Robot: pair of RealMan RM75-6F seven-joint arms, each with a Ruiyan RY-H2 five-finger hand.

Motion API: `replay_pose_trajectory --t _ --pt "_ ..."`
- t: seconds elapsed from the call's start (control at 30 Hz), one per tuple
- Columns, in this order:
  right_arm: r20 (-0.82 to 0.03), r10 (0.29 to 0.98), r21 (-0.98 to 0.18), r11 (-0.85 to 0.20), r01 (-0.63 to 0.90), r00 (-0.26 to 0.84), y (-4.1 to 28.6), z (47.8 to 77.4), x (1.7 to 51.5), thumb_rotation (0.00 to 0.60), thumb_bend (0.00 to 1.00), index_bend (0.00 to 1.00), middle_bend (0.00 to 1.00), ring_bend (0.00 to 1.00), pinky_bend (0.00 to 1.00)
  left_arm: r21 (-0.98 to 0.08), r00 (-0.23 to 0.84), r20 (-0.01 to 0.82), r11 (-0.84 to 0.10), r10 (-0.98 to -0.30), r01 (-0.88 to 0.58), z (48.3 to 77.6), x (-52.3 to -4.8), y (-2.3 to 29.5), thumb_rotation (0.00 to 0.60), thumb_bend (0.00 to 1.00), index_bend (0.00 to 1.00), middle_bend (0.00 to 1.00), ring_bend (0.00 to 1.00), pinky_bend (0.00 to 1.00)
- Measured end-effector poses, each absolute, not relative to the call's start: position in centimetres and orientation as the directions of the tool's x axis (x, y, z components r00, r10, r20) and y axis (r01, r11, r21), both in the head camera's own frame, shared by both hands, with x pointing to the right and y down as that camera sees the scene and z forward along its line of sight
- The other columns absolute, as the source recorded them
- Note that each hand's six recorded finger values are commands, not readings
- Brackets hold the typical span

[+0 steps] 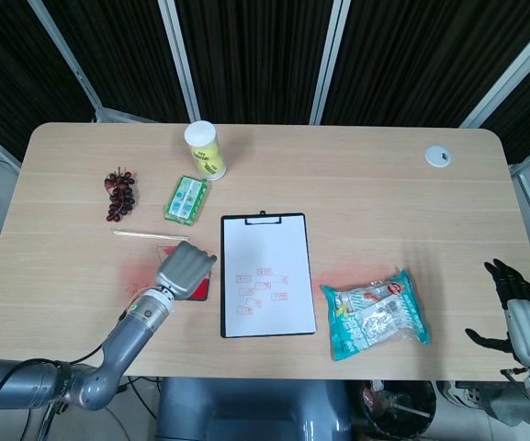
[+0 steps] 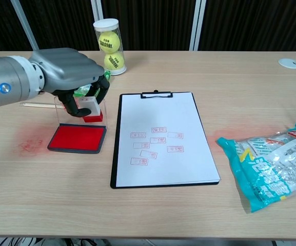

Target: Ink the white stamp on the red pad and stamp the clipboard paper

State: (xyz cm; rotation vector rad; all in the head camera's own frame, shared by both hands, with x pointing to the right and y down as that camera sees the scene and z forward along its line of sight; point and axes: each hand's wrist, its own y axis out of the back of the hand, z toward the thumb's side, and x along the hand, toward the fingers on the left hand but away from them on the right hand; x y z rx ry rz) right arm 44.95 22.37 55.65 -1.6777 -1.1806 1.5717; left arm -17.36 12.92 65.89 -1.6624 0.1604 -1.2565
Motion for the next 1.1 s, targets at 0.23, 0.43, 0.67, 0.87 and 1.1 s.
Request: replay_pose_trajectory --t 0.23,0.43,0.67,0.87,1.1 --pt "-0.504 0.861 -0.845 -0.473 0.252 -0.074 22.4 55.8 45.0 0.600 0.20 0.06 0.00 0.00 0.14 -0.749 0.465 0.662 -0.494 -0.588 0.442 66.7 -14.2 13.3 0.600 0.49 0.76 0.84 0.97 1.00" --pt "-0.514 0.854 -0.834 -0.478 0.275 -0.077 22.3 55.9 45.1 0.600 0.20 0.06 0.00 0.00 0.14 -0.747 0.460 0.664 -0.487 -0.590 0.453 67.9 -12.0 13.2 0.600 0.50 0.76 0.84 0.97 1.00" --pt "-0.525 0.848 -0.823 -0.482 0.300 -0.076 22.4 55.9 45.1 0.600 0.20 0.06 0.00 0.00 0.14 -0.755 0.438 0.652 -0.481 -0.619 0.446 68.9 -10.6 12.4 0.600 0.50 0.76 0.84 0.97 1.00" --pt "-0.533 0.842 -0.813 -0.486 0.320 -0.078 22.3 55.9 45.1 0.600 0.20 0.06 0.00 0.00 0.14 -0.760 0.438 0.647 -0.481 -0.625 0.436 69.7 -9.2 12.0 0.600 0.50 0.76 0.84 0.97 1.00" --pt "-0.543 0.836 -0.804 -0.488 0.340 -0.084 22.4 55.9 45.3 0.600 0.20 0.06 0.00 0.00 0.14 -0.748 0.448 0.662 -0.486 -0.601 0.453 71.0 -7.0 12.0 0.600 0.50 0.76 0.83 0.97 1.00"
